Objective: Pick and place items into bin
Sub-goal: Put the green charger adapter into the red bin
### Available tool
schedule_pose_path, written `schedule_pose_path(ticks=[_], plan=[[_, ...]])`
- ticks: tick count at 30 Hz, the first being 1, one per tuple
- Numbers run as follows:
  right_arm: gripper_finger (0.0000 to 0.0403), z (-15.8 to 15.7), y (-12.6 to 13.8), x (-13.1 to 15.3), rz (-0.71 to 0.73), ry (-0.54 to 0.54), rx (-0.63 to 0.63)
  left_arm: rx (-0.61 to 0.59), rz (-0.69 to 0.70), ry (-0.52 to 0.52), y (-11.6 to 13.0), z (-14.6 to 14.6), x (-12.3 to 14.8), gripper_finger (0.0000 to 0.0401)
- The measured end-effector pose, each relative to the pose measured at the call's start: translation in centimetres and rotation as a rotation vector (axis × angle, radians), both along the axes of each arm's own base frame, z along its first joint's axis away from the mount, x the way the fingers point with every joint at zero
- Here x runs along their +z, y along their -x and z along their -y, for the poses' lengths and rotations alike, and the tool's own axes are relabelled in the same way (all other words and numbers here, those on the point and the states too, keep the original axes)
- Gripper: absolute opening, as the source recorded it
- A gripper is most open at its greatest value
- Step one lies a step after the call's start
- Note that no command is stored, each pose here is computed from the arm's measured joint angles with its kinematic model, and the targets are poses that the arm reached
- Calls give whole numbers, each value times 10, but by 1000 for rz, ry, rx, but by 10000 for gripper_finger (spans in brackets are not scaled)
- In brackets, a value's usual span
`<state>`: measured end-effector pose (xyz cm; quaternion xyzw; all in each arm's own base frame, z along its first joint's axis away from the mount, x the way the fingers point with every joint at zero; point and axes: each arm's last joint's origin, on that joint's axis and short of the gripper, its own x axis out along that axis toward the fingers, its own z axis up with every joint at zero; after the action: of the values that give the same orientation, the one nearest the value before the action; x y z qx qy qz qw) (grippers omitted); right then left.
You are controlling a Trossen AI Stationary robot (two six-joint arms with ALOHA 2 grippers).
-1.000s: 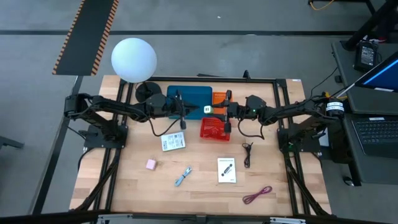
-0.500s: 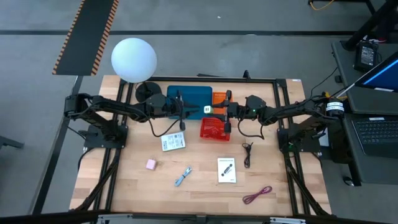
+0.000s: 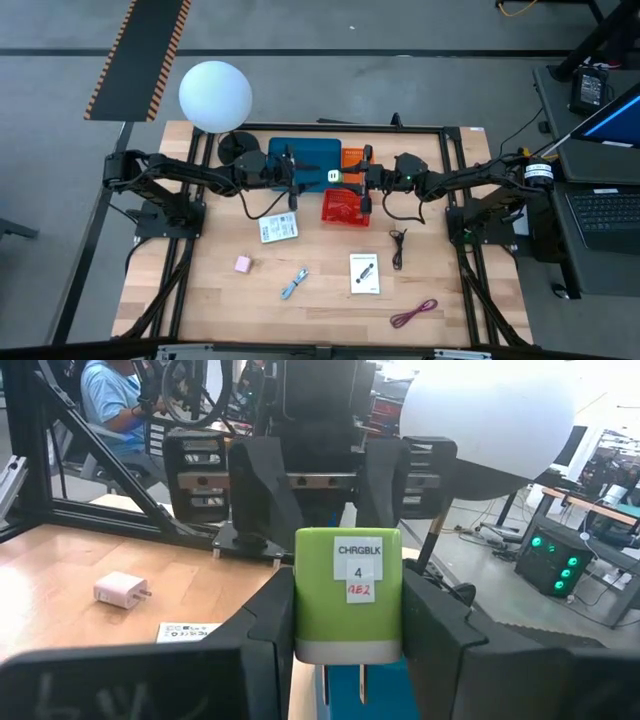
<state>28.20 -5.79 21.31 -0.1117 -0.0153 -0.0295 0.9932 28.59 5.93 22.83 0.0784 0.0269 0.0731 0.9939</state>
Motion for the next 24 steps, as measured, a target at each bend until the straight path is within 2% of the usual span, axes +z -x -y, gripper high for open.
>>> schedule_pose_path(ticks=[4,14,21,24], plan=[[119,-1,0,0,1,4,23,-52,13,10,0,2,1,174],[119,-1,0,1,5,7,23,-72,42,31,-2,5,3,174],[119,-1,0,1,13,9,24,-64,24,42,-26,1,0,175],[119,0,1,0,6,8,23,-33,15,11,-32,-2,0,174]])
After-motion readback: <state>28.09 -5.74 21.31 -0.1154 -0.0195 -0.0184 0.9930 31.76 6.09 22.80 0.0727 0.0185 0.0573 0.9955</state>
